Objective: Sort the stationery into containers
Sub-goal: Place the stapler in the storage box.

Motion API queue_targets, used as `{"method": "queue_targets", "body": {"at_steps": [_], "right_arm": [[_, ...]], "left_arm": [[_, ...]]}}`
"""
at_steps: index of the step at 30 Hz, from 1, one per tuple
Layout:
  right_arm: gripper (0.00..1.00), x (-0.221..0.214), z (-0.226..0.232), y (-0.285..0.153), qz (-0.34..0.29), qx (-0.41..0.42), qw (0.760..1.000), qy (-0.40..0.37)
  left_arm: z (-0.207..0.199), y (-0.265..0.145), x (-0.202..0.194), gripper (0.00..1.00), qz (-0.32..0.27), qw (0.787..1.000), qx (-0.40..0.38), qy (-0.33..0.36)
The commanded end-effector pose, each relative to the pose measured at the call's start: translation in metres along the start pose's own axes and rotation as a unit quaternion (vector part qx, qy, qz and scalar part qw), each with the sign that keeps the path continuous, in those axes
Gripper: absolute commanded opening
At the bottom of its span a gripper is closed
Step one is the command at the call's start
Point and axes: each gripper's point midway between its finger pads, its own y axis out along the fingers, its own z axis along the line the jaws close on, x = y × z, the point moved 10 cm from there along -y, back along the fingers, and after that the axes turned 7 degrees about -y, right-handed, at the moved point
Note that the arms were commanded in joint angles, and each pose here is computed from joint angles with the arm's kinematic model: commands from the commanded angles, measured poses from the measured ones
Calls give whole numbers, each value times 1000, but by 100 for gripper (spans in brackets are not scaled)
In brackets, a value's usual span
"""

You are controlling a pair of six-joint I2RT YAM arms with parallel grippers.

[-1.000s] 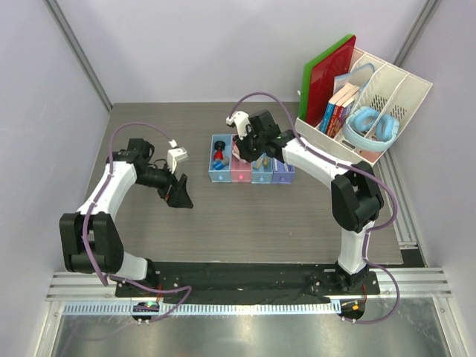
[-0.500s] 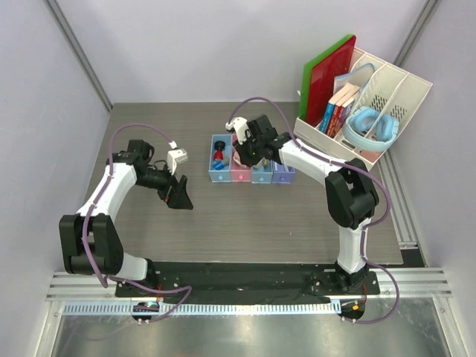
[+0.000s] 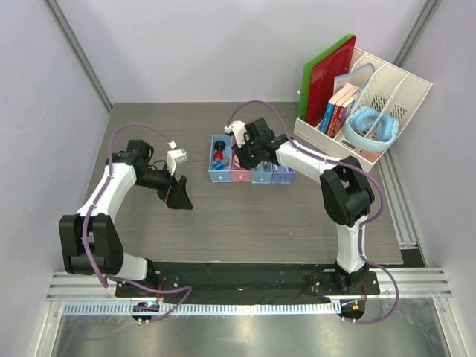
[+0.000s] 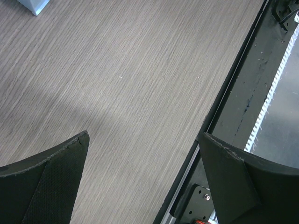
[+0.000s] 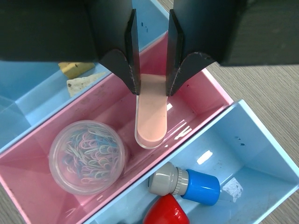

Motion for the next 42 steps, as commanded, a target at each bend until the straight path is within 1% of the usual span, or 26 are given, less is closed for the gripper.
{"method": "queue_targets", "body": {"at_steps": [1, 5, 7, 12, 14, 18, 19, 23, 25, 27, 36, 42], "right_arm": [[1, 7, 1, 3, -22, -4, 1000, -3], [2, 8, 2, 6, -22, -4, 1000, -5], [7, 7, 2, 7, -21, -6, 1000, -5], [11, 7, 2, 9, -19, -7, 1000, -6], [15, 7, 2, 8, -19, -10, 1000, -6], [19, 8, 1, 9, -19, -12, 1000, -7], [24, 9, 1, 8, -20, -13, 1000, -6], [28, 9, 1, 9, -19, -15, 1000, -6], [34, 9, 1, 9, -19, -15, 1000, -7], [37, 9, 1, 9, -18, -16, 1000, -7], [40, 12, 0, 7, -21, -19, 1000, -9], [39, 25, -4, -6, -34, -34, 999, -17]], "left_arm": [[-6, -5, 1, 100, -16, 1000, -5, 21], [-7, -6, 1, 100, -14, 1000, -7, 21], [-7, -5, 0, 100, -14, 1000, -7, 21], [-7, -5, 0, 100, -13, 1000, -9, 21], [-7, -5, -1, 100, -13, 1000, -11, 20], [-7, -5, 0, 100, -13, 1000, -12, 19], [-7, -5, 0, 100, -13, 1000, -13, 19], [-8, -5, 1, 100, -14, 1000, -13, 21], [-8, -5, 1, 100, -12, 1000, -13, 22], [-8, -5, 0, 100, -12, 1000, -14, 20], [-8, -6, 1, 100, -13, 1000, -16, 23], [-7, -5, 2, 100, -15, 1000, -14, 19]]}}
